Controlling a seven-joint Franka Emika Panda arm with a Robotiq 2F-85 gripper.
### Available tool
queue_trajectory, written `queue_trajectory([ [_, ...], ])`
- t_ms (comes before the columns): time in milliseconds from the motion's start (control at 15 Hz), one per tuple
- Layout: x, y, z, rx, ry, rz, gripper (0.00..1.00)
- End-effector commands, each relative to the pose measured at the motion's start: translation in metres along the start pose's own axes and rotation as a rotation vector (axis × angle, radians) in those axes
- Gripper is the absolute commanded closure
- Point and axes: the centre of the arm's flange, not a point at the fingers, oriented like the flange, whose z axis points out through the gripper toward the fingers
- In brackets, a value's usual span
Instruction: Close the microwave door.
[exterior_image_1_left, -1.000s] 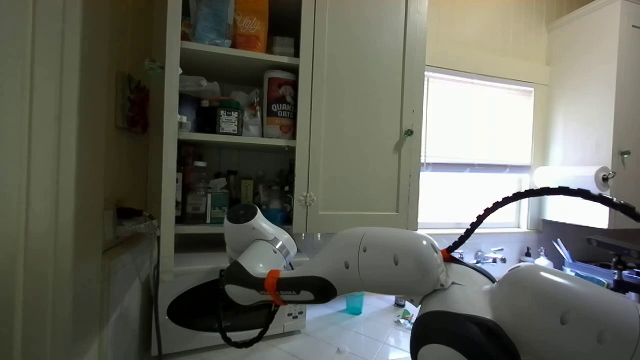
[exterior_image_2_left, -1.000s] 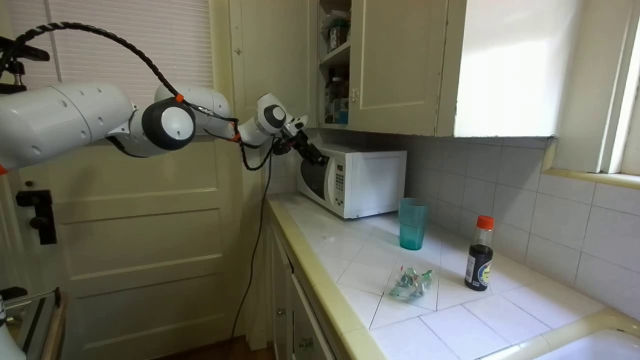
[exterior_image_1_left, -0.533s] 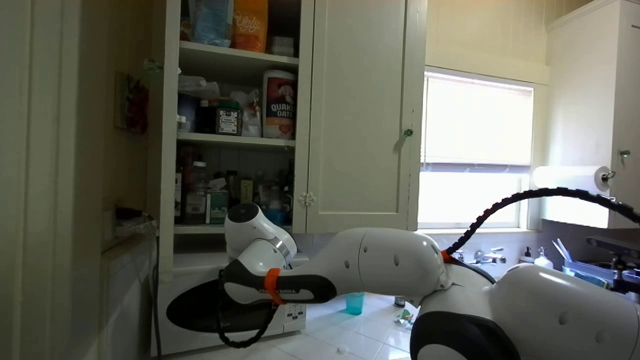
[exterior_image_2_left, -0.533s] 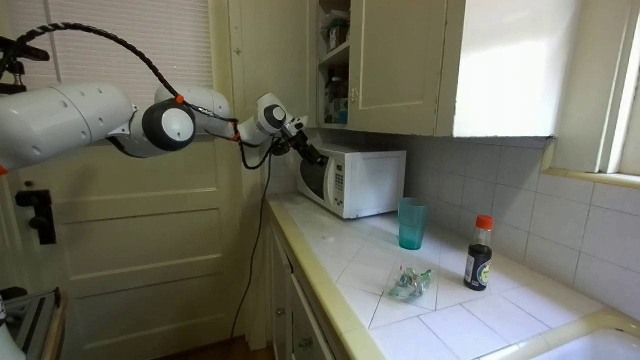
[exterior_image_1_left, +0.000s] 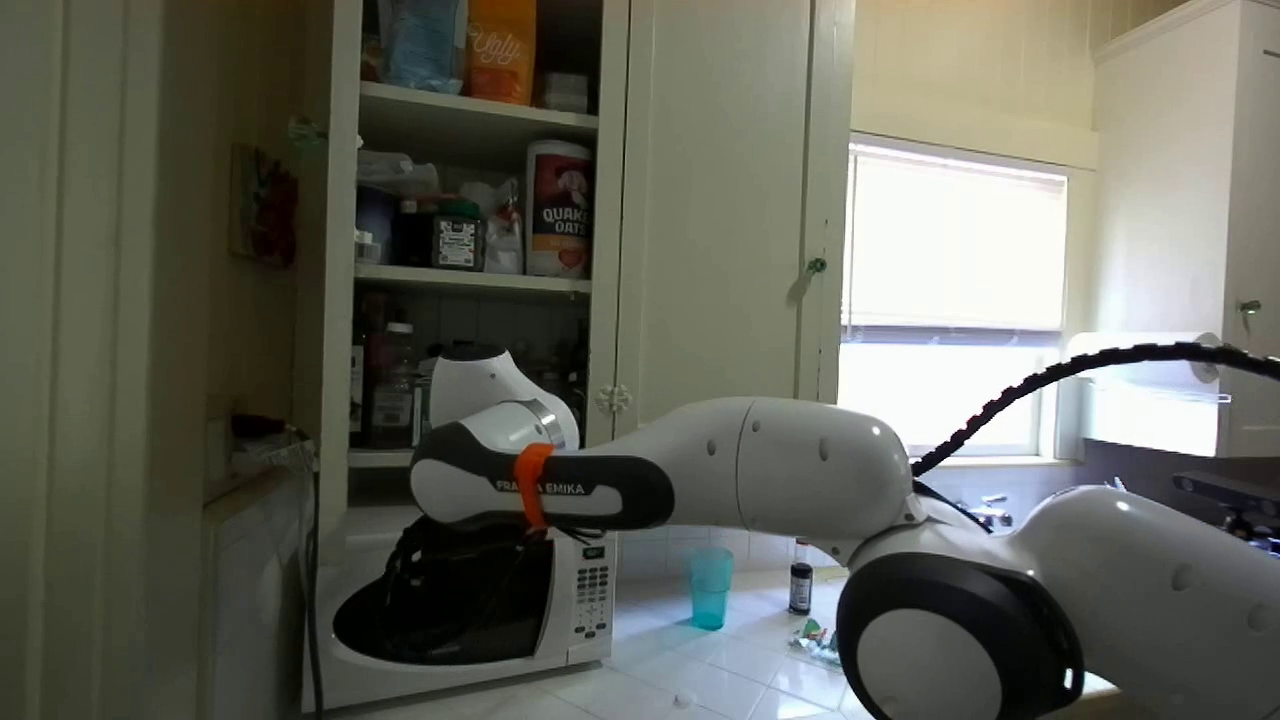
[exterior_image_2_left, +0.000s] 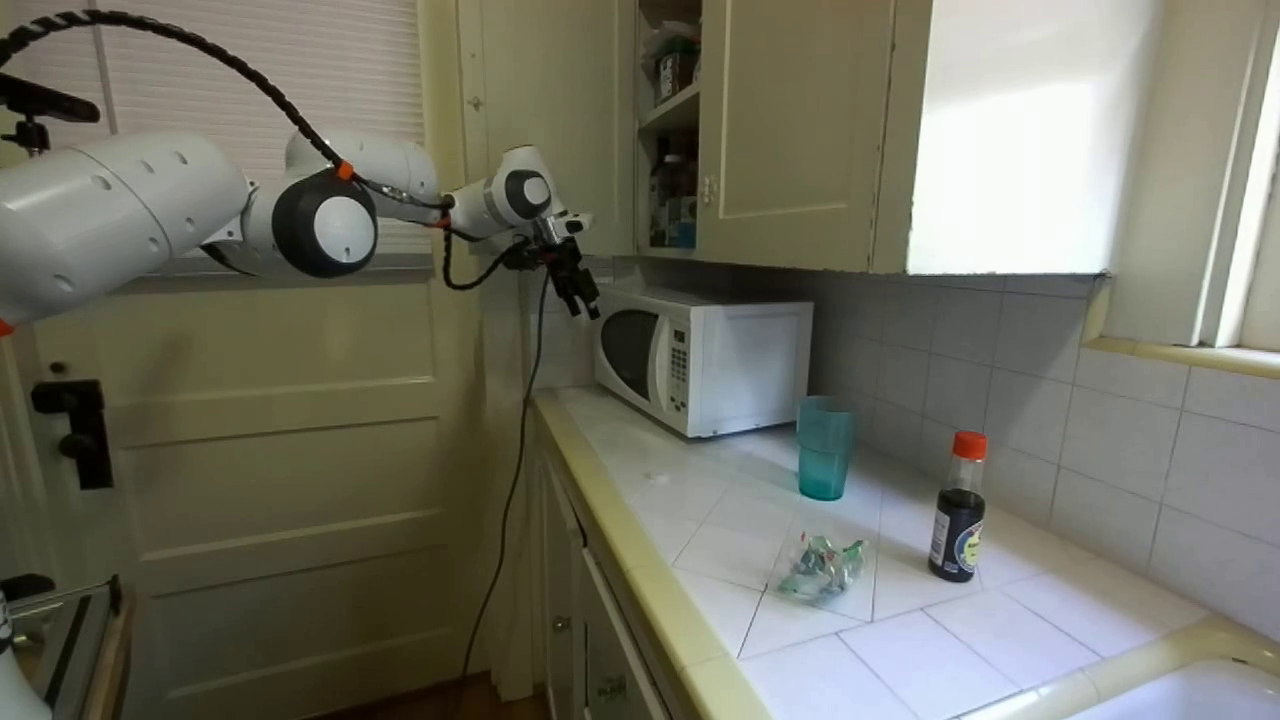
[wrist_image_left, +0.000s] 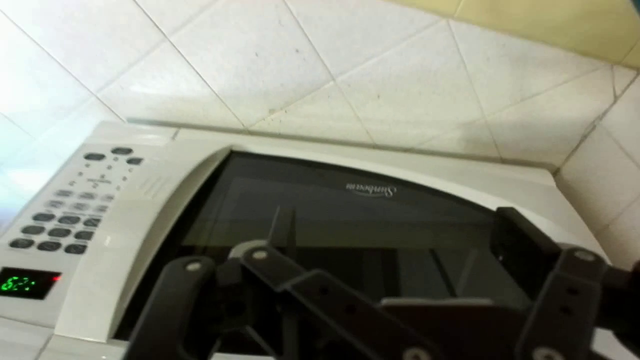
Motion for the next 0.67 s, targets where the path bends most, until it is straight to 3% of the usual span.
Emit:
queue_trajectory([
  [0, -0.066, 0.044, -0.012, -0.075, -0.178, 0.053, 0.00],
  [333, -0.083, 0.073, -0.015, -0.128, -0.394, 0.153, 0.00],
  [400, -0.085, 0.079, -0.019, -0.137, -0.390, 0.178, 0.00],
  [467, -0.085, 0.087, -0.021, -0.126, -0.334, 0.163, 0.00],
  [533, -0.028, 0.045, -0.008, -0.147, -0.329, 0.139, 0.00],
  [600, -0.026, 0.050, -0.012, -0.146, -0.326, 0.144, 0.00],
])
